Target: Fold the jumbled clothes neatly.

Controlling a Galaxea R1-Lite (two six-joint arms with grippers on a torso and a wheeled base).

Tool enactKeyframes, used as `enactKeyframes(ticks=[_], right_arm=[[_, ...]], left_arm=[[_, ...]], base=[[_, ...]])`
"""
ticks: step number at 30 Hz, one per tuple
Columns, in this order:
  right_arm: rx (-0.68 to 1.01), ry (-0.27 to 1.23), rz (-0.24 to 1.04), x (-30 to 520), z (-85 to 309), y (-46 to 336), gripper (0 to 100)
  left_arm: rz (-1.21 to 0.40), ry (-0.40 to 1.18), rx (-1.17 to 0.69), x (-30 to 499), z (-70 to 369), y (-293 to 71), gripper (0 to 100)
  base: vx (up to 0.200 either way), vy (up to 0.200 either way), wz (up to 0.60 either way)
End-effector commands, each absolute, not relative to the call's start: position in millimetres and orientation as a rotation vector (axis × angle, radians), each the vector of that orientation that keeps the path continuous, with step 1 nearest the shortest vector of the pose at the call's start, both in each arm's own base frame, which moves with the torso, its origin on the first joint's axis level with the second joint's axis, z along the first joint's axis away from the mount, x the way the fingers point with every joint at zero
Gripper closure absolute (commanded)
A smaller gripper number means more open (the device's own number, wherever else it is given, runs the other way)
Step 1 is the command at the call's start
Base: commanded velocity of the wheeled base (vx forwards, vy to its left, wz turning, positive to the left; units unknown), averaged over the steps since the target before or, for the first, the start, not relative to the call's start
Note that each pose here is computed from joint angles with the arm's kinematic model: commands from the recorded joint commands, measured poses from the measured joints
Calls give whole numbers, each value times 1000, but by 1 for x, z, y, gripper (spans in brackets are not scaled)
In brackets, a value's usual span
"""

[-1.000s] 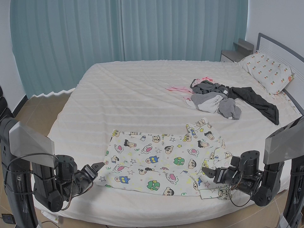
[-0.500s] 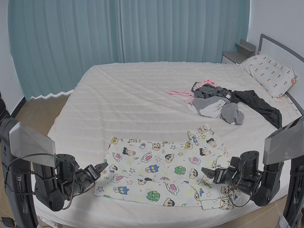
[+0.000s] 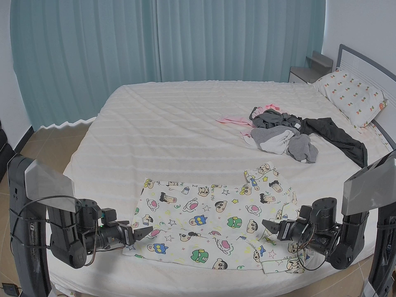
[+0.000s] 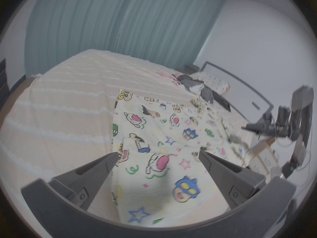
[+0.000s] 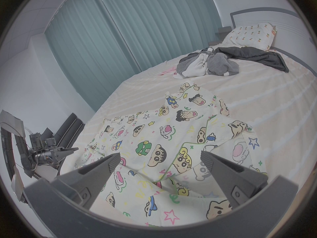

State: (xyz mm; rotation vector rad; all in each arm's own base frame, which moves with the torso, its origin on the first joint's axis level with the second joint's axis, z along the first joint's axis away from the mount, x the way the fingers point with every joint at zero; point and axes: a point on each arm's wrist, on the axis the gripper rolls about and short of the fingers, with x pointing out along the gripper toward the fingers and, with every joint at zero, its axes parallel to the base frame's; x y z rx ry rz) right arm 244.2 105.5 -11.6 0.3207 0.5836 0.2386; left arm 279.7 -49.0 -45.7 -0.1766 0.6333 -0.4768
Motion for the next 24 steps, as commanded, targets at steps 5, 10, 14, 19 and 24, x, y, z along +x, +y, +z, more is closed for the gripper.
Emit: enactKeyframes(ticks=[5,10,14,19,24], right_arm=[[312,604,240,243,-18,107,0],[311,606,239,243,-18,107,0],[311,607,239,243,-19,107,0],[311,606,239,243,-19,107,0],[312,603,242,244,-19,108,0]], left_arm=[[-474,682,-163,299,-71,-41,0],[-485,668,-162,302,-70,-44,0],[-492,667,-163,302,-70,-45,0],[-496,645,-168,302,-64,-46,0],[-511,656,-163,298,-64,-50,0]], base=[[0,0,0],[0,0,0],[0,0,0],[0,0,0],[0,0,0]])
